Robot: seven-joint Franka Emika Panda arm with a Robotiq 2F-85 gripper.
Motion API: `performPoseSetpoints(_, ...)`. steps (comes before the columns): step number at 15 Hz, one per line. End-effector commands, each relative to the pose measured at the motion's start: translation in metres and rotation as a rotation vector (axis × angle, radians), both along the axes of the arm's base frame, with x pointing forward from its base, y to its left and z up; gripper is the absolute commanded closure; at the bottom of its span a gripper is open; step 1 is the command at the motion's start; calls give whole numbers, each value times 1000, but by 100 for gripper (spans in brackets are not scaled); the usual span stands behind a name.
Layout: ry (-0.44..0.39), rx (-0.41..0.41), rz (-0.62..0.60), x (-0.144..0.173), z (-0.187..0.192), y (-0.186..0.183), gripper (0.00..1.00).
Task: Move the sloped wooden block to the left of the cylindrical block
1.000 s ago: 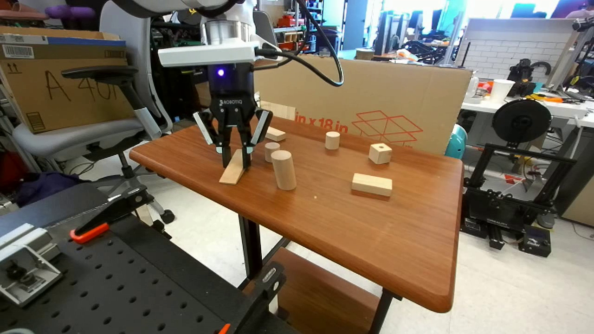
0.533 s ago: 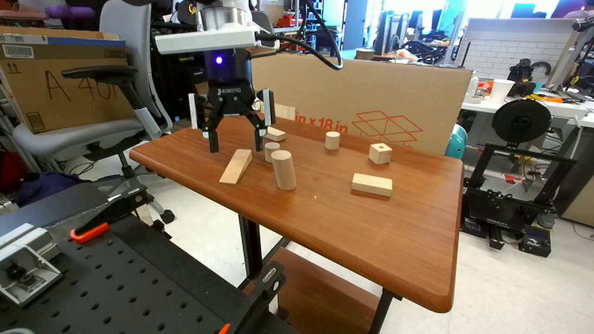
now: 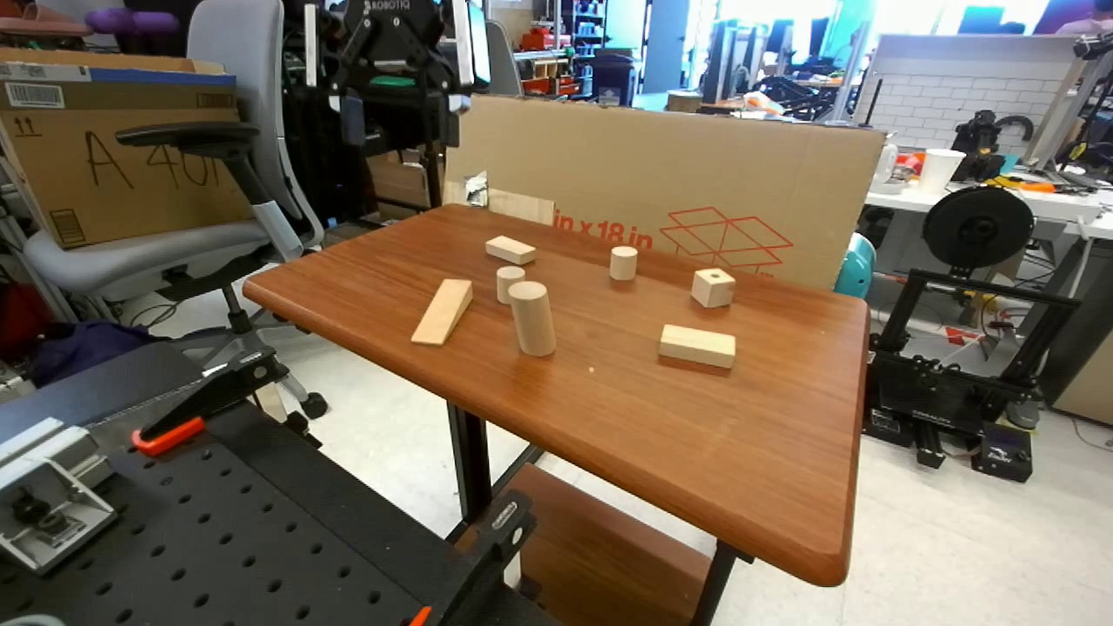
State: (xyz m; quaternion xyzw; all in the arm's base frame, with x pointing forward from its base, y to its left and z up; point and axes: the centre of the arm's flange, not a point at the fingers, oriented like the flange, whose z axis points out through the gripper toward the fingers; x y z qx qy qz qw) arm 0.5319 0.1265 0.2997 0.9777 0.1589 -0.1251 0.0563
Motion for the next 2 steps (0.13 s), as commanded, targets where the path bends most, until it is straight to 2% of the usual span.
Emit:
performPoseSetpoints(1,122,-50,-155,-12,39,-58,0)
performPoseSetpoints(2,162,-46,-197,-16,47,-81,0)
